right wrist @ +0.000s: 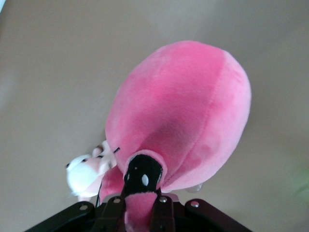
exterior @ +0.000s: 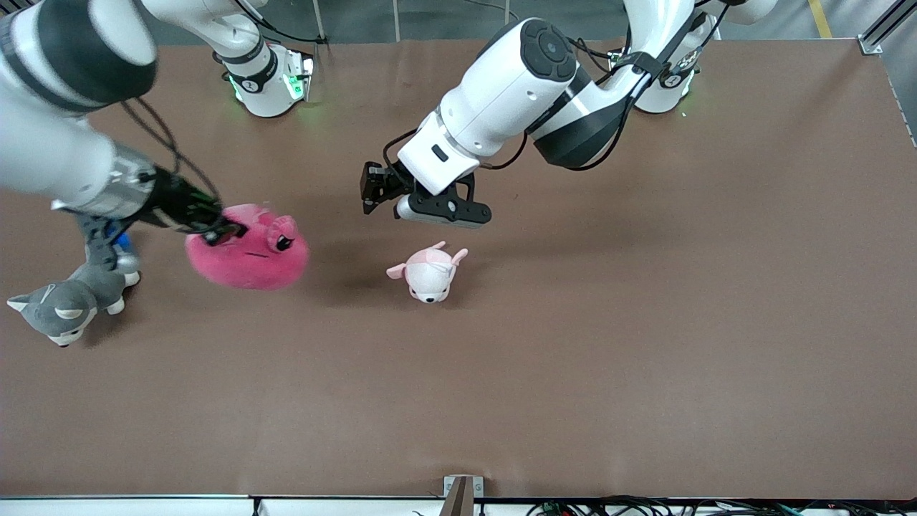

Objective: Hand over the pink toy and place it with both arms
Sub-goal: 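Carry the pink plush with the right gripper while the left gripper withdraws, then lower the pink plush beside the grey cat and open the right gripper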

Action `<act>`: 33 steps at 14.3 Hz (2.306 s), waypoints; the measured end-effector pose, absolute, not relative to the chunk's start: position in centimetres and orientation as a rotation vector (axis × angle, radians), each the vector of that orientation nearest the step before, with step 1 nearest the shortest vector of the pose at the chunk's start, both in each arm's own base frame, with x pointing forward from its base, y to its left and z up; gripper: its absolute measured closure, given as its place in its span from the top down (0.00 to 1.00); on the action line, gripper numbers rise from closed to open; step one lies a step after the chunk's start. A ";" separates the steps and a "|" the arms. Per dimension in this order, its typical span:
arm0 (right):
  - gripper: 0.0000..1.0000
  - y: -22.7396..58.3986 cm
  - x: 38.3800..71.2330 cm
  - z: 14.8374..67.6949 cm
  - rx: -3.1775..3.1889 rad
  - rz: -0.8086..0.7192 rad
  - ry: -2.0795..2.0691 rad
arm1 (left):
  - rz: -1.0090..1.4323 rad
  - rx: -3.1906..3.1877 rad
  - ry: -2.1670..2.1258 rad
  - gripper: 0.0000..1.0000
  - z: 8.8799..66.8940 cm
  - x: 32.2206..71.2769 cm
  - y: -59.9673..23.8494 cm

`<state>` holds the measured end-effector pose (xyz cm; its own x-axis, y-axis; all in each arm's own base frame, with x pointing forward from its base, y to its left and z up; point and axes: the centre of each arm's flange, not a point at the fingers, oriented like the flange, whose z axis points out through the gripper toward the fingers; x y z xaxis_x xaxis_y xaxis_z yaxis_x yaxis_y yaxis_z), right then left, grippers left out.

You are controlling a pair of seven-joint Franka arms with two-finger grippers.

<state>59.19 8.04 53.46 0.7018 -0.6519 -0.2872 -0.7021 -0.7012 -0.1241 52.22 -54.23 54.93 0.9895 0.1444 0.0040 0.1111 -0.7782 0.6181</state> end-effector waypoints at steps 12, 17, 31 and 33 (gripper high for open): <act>0.16 -4.7 57.1 41.2 -2.735 0.408 0.910 | 0.025 2.886 -0.027 1.00 66.6 51.0 -36.8; 0.14 -4.8 57.6 35.5 -2.749 0.477 0.867 | 0.016 2.987 -0.143 1.00 67.9 50.2 -25.9; 0.99 -5.5 59.5 34.8 -2.801 0.401 0.680 | 0.036 3.083 -0.073 1.00 66.0 50.8 -12.0; 1.00 -6.1 59.7 38.3 -2.882 0.328 0.562 | 0.045 3.083 -0.041 1.00 66.3 51.1 -10.9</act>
<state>59.71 -6.09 38.32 0.9038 -0.3471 -0.2504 -0.3885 -0.9108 -0.1399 51.07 -10.91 66.26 0.9992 -0.0259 0.0299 -0.0276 -0.9980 0.0575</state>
